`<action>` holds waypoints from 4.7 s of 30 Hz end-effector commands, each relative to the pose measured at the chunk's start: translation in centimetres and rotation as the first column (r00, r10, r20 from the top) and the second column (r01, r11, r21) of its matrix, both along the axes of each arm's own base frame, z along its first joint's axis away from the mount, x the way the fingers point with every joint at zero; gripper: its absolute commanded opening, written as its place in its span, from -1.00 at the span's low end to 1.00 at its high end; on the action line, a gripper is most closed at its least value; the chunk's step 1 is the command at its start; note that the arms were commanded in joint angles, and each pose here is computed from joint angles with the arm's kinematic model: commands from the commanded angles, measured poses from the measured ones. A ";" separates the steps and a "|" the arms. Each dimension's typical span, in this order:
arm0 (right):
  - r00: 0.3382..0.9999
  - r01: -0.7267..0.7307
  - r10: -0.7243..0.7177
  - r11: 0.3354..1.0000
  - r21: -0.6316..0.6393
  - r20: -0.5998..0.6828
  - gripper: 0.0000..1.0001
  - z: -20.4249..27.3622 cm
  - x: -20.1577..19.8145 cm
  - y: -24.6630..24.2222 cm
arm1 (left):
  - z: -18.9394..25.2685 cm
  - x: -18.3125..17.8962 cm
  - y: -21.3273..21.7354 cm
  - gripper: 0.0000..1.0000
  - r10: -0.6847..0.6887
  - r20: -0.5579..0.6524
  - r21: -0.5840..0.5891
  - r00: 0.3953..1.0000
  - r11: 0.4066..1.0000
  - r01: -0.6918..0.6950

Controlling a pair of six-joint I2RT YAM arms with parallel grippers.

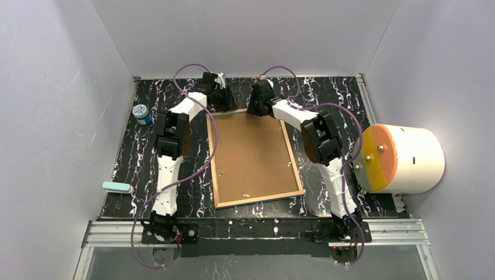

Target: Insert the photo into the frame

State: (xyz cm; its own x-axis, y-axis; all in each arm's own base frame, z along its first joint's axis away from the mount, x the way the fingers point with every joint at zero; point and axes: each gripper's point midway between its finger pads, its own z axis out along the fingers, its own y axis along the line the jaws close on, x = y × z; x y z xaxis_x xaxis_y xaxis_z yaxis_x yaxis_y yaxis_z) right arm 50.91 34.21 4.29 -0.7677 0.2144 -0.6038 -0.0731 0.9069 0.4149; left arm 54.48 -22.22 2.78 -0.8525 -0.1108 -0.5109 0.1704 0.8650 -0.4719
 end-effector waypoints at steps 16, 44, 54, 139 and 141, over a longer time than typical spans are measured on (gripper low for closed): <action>0.992 0.095 -0.107 0.982 0.161 0.068 -0.04 7.3 2.1 -3.3 | 4.9 0.0 1.9 0.07 0.088 -0.069 -0.017 0.994 0.996 -0.090; 0.851 -0.338 0.483 0.805 0.488 -0.207 -0.29 2.3 -12.2 8.2 | 3.0 -13.0 8.5 -0.22 0.284 -0.261 0.113 0.922 0.958 -0.263; 0.827 -0.345 0.497 0.817 0.462 -0.261 -0.40 -0.9 -13.7 10.4 | 2.1 -14.2 10.0 -0.32 0.326 -0.260 0.190 0.909 0.940 -0.283; 0.688 -0.534 0.659 0.743 0.403 -0.303 -0.87 -9.3 -17.1 12.8 | -1.1 -12.3 10.4 -0.73 0.304 -0.255 0.200 0.918 0.945 -0.257; 0.694 -0.535 0.653 0.750 0.389 -0.303 -0.84 -9.6 -16.9 12.8 | -1.1 -12.3 10.3 -0.74 0.302 -0.256 0.197 0.918 0.946 -0.256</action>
